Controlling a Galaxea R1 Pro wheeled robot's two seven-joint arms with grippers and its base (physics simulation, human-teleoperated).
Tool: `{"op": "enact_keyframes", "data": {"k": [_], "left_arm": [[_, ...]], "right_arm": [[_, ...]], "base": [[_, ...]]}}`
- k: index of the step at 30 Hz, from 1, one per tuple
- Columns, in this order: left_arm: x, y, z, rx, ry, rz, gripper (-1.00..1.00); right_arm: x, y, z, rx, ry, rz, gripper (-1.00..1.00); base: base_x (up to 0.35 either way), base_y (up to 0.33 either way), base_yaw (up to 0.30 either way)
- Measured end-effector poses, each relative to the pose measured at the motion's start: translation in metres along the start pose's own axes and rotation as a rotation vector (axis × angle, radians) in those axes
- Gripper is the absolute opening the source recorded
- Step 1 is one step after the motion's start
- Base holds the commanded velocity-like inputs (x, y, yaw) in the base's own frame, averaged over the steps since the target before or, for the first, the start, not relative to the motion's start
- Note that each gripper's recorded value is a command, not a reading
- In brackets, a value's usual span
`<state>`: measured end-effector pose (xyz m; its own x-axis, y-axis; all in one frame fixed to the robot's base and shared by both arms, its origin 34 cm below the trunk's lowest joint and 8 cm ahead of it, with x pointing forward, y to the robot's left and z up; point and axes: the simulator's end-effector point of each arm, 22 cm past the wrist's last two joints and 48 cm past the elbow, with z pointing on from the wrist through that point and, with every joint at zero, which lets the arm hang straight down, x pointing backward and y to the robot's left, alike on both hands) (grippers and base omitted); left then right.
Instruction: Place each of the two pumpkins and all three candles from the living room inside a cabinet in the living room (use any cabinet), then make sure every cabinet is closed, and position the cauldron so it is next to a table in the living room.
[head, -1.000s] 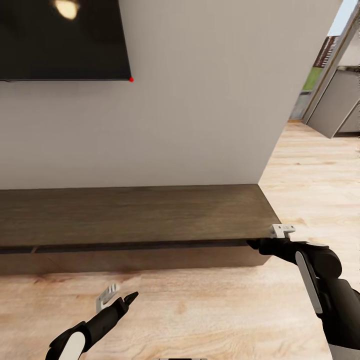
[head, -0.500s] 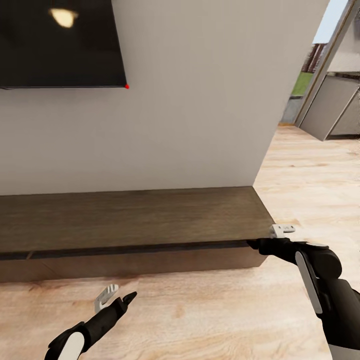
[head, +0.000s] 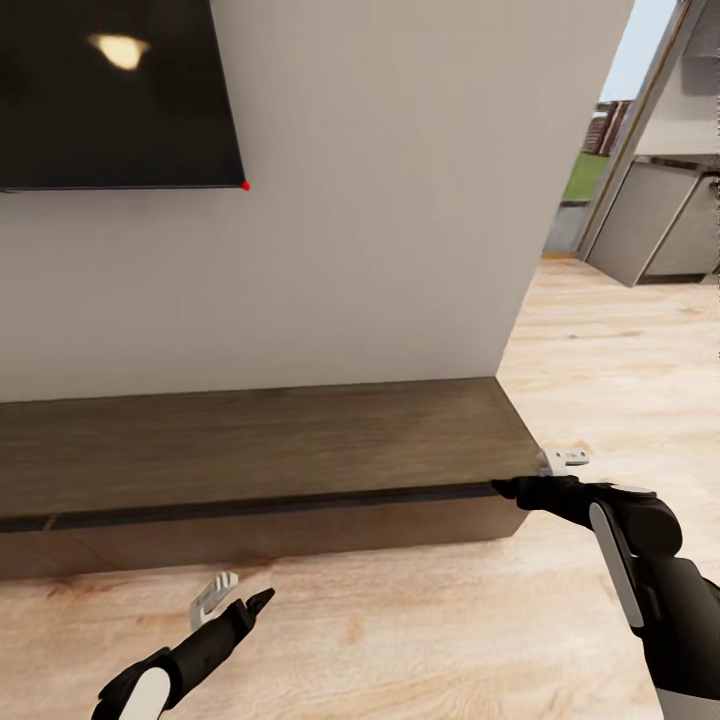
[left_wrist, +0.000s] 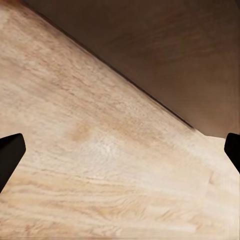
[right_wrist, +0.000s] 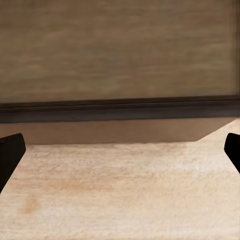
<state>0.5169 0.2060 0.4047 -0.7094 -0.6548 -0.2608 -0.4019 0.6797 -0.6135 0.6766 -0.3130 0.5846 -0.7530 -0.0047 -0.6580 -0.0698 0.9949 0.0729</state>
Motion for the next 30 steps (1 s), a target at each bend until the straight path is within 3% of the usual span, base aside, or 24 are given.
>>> {"op": "enact_keyframes", "data": {"k": [14,30], "left_arm": [[0.0,-0.004,-0.002,0.009,-0.004,0.003,1.0],[-0.006,-0.013,-0.007,0.027,-0.021,0.012,1.0]], "right_arm": [[-0.005,0.016,-0.006,-0.022,-0.011,-0.031,1.0],[-0.015,0.018,-0.016,-0.023,-0.036,-0.038,1.0]], "base": [[0.0,0.0,-0.012],[0.0,0.0,0.0]]}}
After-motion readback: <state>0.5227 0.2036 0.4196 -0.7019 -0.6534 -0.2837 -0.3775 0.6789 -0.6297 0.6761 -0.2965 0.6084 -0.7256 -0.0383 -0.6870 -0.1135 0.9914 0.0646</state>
